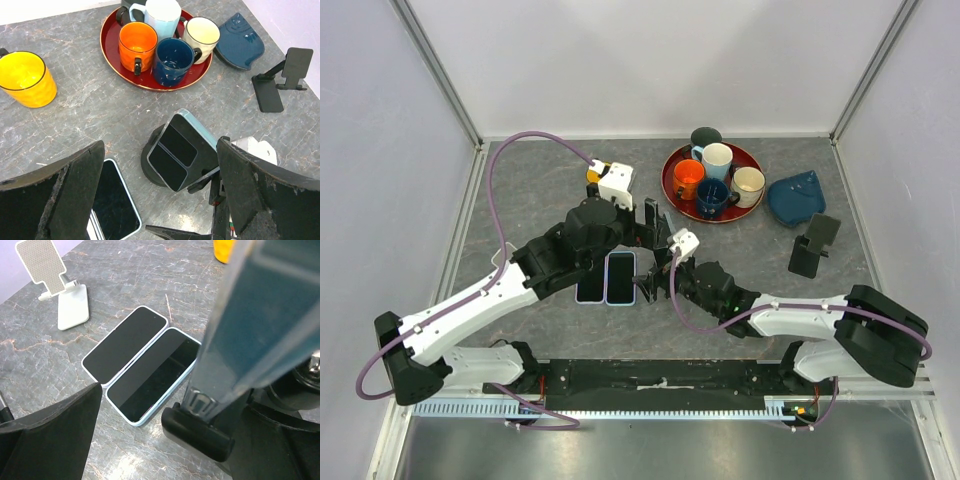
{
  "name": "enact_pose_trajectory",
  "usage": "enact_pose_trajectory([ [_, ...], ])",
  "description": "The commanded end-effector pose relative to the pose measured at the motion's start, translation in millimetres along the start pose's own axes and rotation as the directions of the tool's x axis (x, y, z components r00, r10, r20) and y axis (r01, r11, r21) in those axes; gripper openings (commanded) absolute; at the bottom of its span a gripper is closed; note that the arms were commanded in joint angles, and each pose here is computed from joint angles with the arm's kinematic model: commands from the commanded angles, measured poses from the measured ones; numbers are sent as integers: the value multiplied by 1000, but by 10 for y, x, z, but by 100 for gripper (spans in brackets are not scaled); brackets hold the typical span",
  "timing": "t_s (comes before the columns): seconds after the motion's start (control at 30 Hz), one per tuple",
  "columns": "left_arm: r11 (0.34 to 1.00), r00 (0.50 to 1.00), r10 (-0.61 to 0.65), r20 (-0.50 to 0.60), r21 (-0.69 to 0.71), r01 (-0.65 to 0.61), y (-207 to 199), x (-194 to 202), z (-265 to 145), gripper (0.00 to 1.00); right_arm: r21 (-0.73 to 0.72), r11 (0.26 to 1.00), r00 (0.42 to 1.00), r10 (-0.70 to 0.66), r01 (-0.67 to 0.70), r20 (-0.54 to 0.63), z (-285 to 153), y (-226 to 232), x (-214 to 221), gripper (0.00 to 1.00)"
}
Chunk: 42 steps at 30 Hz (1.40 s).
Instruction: Remove the phone from the phone stand
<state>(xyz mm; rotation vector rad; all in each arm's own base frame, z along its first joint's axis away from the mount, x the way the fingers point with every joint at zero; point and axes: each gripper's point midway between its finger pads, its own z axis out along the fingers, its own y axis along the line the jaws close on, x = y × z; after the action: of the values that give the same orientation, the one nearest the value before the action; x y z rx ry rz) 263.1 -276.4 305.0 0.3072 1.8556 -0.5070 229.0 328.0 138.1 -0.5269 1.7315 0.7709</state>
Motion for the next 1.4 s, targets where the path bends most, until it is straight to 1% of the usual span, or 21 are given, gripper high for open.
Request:
enact_pose_trajectory([
  [0.0, 999, 998, -54, 13, 1, 54, -24, -38, -33, 99, -62, 998, 996, 34, -30, 80, -13, 200, -342, 98],
  [0.2, 998, 998, -53, -43, 38, 55, -172, 40, 44, 99, 24, 999, 998, 32, -33, 60, -359, -19, -326, 98],
  [0.3, 999, 997, -34, -68, 24, 35, -257, 102, 82, 99, 91, 995, 998, 34, -38, 53, -559, -169, -322, 98],
  [0.33, 1000, 998, -25, -60, 6, 25, -291, 77, 65, 99, 127, 990, 995, 44, -54, 84, -652, -251, -384, 98],
  [0.37, 1000, 997, -11, -72, -11, 10, -314, 127, 105, 99, 172, 984, 997, 44, -56, 69, -713, -342, -326, 98],
  [0.4, 1000, 998, -10, -66, -7, 9, -396, 93, 84, 99, 204, 976, 995, 57, -73, 82, -767, -410, -332, 98],
  [0.43, 999, 998, -2, -63, -46, -1, -364, 94, 87, 99, 262, 961, 991, 58, -88, 120, -864, -533, -386, 98],
  [0.47, 998, 998, -12, -59, -58, 9, -390, 84, 88, 99, 301, 950, 991, 55, -89, 118, -924, -620, -348, 98],
  [0.5, 997, 999, -5, -53, -77, 1, -433, 83, 98, 99, 324, 940, 989, 61, -103, 137, -971, -675, -361, 98],
  [0.53, 996, 999, 0, -52, -91, -4, -442, 88, 97, 99, 381, 917, 984, 56, -119, 171, -1073, -802, -386, 98],
  [0.63, 989, 998, 23, -52, -146, -31, -506, 114, 136, 99, 450, 880, 973, 58, -155, 222, -1225, -974, -390, 98],
  [0.67, 985, 997, 33, -71, -168, -45, -492, 168, 144, 99, 488, 855, 967, 55, -173, 247, -1285, -1056, -407, 98],
  [0.7, 981, 997, 39, -67, -189, -51, -522, 163, 169, 99, 508, 842, 966, 54, -181, 253, -1318, -1107, -376, 98],
  [0.77, 971, 996, 46, -77, -231, -63, -502, 218, 189, 98, 528, 823, 957, 64, -211, 283, -1377, -1163, -385, 98],
  [0.8, 963, 997, 50, -62, -263, -65, -477, 197, 188, 97, 530, 821, 957, 65, -214, 284, -1387, -1174, -366, 98],
  [0.9, 947, 996, 63, -68, -312, -81, -431, 285, 240, 95, 534, 815, 954, 71, -224, 292, -1406, -1197, -342, 98],
  [1.17, 920, 989, 106, -100, -367, -135, -408, 500, 397, 90, 542, 812, 957, 69, -217, 281, -1390, -1214, -282, 98],
  [1.3, 911, 984, 129, -120, -378, -165, -414, 579, 447, 87, 541, 814, 958, 66, -212, 277, -1379, -1212, -268, 98],
  [1.37, 904, 983, 134, -129, -390, -174, -391, 620, 454, 83, 534, 819, 959, 65, -208, 275, -1367, -1198, -262, 98],
])
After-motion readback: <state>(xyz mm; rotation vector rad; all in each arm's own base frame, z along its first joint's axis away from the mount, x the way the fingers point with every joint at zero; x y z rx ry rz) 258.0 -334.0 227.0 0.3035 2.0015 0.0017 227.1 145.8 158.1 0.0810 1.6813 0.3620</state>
